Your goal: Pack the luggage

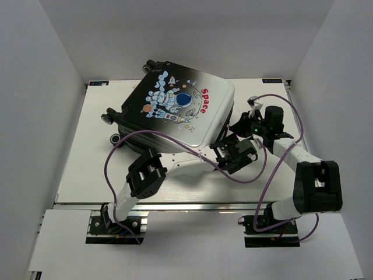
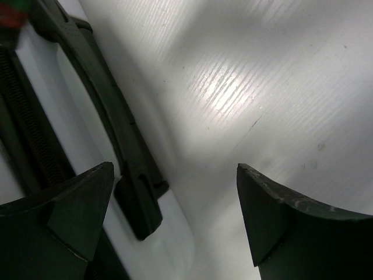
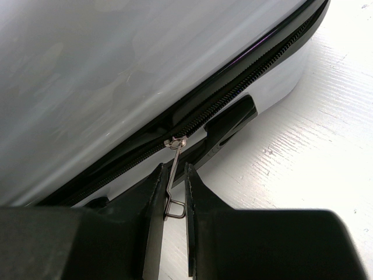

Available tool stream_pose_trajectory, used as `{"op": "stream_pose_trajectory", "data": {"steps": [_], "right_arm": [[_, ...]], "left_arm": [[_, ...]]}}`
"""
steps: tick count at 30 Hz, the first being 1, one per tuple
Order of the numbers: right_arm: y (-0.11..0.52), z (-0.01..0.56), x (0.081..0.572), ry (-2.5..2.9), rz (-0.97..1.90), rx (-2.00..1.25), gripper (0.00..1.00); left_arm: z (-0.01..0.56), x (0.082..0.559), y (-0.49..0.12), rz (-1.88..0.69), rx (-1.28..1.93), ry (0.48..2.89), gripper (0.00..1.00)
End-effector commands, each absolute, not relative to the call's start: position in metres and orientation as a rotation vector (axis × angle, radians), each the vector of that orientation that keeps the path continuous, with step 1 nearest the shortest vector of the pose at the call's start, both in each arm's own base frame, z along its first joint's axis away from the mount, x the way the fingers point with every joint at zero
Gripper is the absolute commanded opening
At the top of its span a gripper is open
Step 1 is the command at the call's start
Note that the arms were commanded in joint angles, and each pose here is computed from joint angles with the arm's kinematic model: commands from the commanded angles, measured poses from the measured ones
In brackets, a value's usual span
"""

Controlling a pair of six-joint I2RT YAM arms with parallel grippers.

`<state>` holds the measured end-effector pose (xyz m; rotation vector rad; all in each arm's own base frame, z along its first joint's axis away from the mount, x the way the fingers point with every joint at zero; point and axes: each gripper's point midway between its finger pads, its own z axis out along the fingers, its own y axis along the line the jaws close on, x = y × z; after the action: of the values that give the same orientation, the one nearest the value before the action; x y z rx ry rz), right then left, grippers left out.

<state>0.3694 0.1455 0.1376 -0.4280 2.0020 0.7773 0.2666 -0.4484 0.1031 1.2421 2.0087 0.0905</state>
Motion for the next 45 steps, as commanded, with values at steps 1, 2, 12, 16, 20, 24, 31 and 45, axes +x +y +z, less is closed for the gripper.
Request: {"op": "stream_pose_trajectory", "data": {"steps": [1, 2, 12, 16, 20, 24, 31, 45], "right_arm": [[0.124, 0.145, 0.384, 1.986, 0.691, -0.369, 0.0], [0.124, 0.145, 0.384, 1.986, 0.69, -0.371, 0.0], [0.122, 0.142, 0.382, 1.981, 0.698, -0.376, 0.0], [0.124, 0.138, 0.379, 1.993, 0.717, -0.377, 0.0], [0.123, 0.139, 0.378, 1.989, 0.705, -0.373, 0.0], [0.121, 0.14, 0.377, 1.986, 0.702, -0.372, 0.0], [0.121, 0.141, 0.377, 1.98, 0.696, -0.374, 0.0], [0.005, 0.146, 0.48, 1.93, -0.024, 0.028, 0.0]], "left_arm": [[0.124, 0.284, -0.445, 0.194, 1.118, 1.967, 0.96], [0.12, 0.286, -0.446, 0.206, 1.116, 1.963, 0.96], [0.109, 0.316, -0.424, 0.418, 0.885, 1.954, 0.98], [0.095, 0.32, -0.422, 0.412, 0.896, 1.945, 0.98], [0.067, 0.323, -0.415, 0.473, 0.883, 1.989, 0.87], [0.046, 0.328, -0.404, 0.541, 0.821, 1.998, 0.82], [0.031, 0.346, -0.371, 0.595, 0.667, 2.056, 0.17], [0.02, 0.285, -0.314, 0.423, 0.679, 2.25, 0.0]]}}
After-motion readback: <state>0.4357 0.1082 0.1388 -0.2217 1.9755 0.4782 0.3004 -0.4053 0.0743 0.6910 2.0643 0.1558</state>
